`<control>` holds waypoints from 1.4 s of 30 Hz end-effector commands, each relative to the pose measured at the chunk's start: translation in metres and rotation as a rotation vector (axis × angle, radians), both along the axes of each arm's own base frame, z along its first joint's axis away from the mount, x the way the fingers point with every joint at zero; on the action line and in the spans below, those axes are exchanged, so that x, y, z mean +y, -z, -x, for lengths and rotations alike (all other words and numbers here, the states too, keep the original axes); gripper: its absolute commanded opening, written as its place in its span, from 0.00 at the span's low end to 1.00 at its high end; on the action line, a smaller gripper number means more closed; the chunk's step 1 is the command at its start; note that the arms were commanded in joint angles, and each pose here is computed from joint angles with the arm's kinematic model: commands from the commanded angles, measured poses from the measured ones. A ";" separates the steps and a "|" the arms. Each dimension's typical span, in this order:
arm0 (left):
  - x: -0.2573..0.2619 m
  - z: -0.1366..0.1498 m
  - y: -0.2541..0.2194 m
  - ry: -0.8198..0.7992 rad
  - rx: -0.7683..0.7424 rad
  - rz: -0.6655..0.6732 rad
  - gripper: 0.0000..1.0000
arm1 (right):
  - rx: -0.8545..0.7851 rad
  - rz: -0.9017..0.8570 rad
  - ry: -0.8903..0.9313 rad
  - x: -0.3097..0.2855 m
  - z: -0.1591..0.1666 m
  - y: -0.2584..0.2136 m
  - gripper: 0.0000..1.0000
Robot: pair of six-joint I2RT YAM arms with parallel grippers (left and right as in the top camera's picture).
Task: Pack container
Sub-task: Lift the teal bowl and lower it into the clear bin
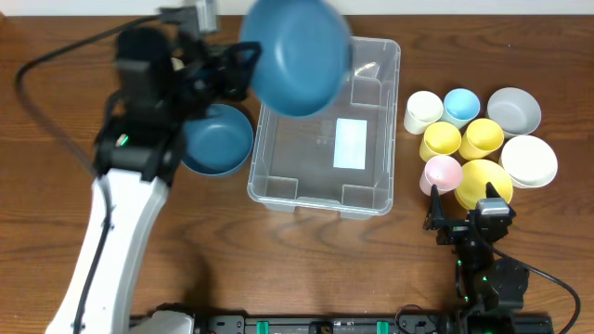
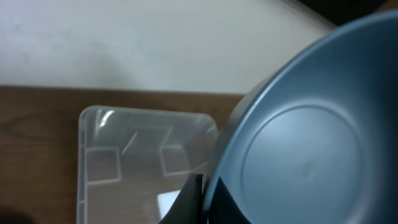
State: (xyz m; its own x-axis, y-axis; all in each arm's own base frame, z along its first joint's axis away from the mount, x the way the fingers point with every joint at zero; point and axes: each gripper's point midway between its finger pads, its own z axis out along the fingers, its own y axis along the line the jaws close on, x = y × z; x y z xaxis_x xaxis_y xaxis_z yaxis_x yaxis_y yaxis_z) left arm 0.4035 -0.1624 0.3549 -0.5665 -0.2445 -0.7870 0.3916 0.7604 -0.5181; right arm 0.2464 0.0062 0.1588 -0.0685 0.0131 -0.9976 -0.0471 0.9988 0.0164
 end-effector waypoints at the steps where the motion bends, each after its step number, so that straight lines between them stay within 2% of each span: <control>1: -0.005 -0.024 -0.006 -0.096 -0.088 -0.228 0.06 | -0.001 -0.010 0.000 0.000 0.000 0.000 0.99; 3: -0.012 -0.034 0.003 -0.134 -0.084 -0.324 0.06 | -0.001 -0.011 0.000 0.000 0.000 0.000 0.99; 6: -0.022 -0.047 0.023 -0.170 -0.068 -0.387 0.06 | -0.001 -0.010 0.000 0.000 0.000 0.000 0.99; 16: -0.044 -0.080 0.117 -0.116 0.079 -0.477 0.06 | -0.001 -0.011 0.000 0.000 0.000 0.000 0.99; 20: -0.058 -0.091 0.145 -0.073 0.075 -0.520 0.06 | -0.001 -0.010 0.000 0.000 0.000 0.000 0.99; 27: -0.066 -0.108 0.189 -0.053 0.095 -0.555 0.06 | 0.000 -0.010 0.000 0.000 0.000 0.000 0.99; 32: -0.069 -0.110 0.218 -0.036 0.139 -0.579 0.06 | 0.000 -0.011 0.000 0.000 0.000 0.000 0.99; 42: -0.072 -0.117 0.240 -0.037 0.148 -0.586 0.06 | -0.001 -0.011 0.000 0.000 0.000 0.000 0.99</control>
